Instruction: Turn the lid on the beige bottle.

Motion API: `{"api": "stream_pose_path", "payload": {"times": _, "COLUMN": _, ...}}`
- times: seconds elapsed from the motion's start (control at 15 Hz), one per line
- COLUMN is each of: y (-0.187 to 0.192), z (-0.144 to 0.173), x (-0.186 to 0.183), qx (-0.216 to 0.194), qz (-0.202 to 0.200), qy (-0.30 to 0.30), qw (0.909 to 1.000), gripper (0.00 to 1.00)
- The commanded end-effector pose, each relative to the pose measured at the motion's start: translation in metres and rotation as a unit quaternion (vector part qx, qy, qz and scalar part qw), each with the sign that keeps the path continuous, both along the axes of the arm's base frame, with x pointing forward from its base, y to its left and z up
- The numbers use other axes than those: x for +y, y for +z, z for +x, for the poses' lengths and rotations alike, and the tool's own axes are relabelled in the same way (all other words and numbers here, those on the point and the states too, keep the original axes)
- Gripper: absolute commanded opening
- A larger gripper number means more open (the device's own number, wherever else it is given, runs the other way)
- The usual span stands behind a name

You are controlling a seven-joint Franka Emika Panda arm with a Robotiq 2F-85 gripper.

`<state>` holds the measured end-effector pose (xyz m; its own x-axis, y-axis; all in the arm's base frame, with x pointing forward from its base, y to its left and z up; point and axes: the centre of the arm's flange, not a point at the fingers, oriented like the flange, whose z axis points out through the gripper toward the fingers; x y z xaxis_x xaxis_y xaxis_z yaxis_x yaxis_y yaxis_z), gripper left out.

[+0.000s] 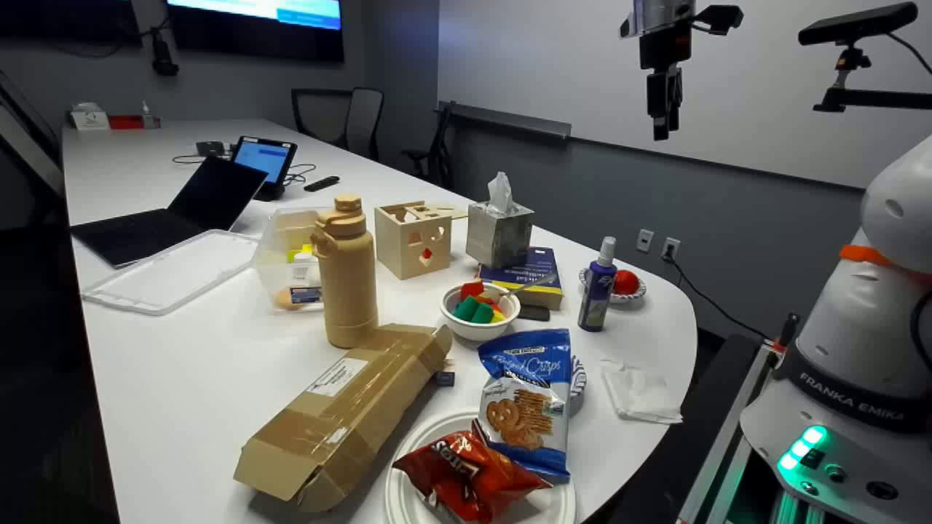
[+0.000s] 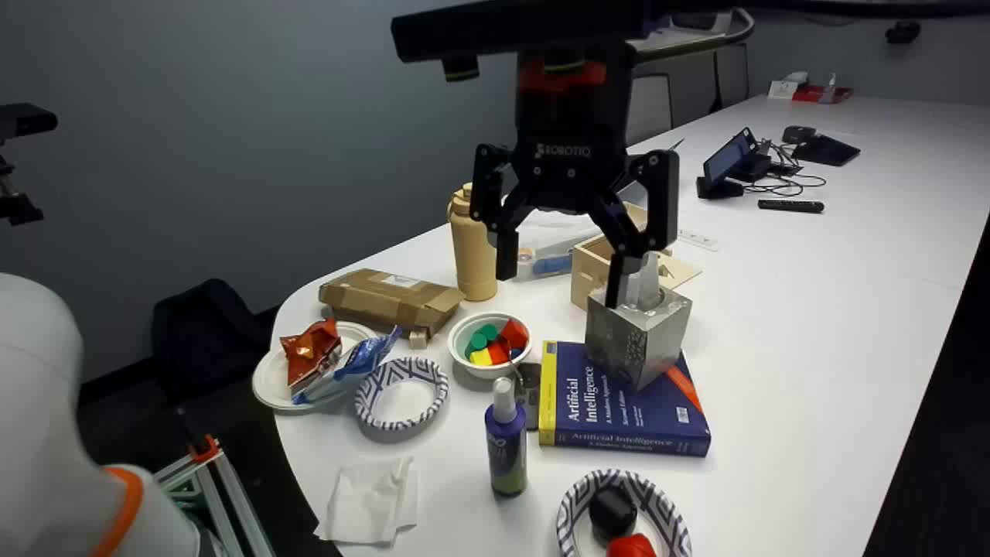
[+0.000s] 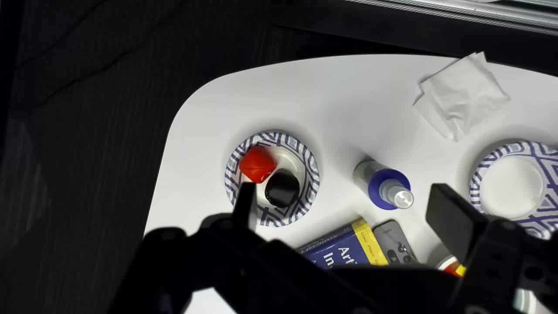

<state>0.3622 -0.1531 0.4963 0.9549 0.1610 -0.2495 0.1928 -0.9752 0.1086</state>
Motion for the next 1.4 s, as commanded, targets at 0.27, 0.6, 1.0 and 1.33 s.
{"api": "stream_pose_path", "payload": {"times": 0.27, "y": 0.000, "z": 0.000, "x": 0.000, "qx": 0.000, "qz": 0.000, "qy": 0.000, "qw": 1.0000, "gripper": 1.00}}
{"api": "stream_pose_path", "payload": {"times": 0.6, "y": -0.004, "z": 0.035, "x": 0.029, "qx": -0.041, "qz": 0.006, "qy": 0.033, "qw": 0.9986, "gripper": 1.00}}
{"api": "stream_pose_path", "payload": {"times": 1.0, "y": -0.016, "z": 0.124, "x": 0.148, "qx": -0.092, "qz": 0.029, "qy": 0.152, "qw": 0.9836, "gripper": 1.00}}
{"api": "stream_pose_path", "payload": {"times": 1.33, "y": -0.033, "z": 0.173, "x": 0.239, "qx": -0.099, "qz": 0.054, "qy": 0.263, "qw": 0.9583, "gripper": 1.00}}
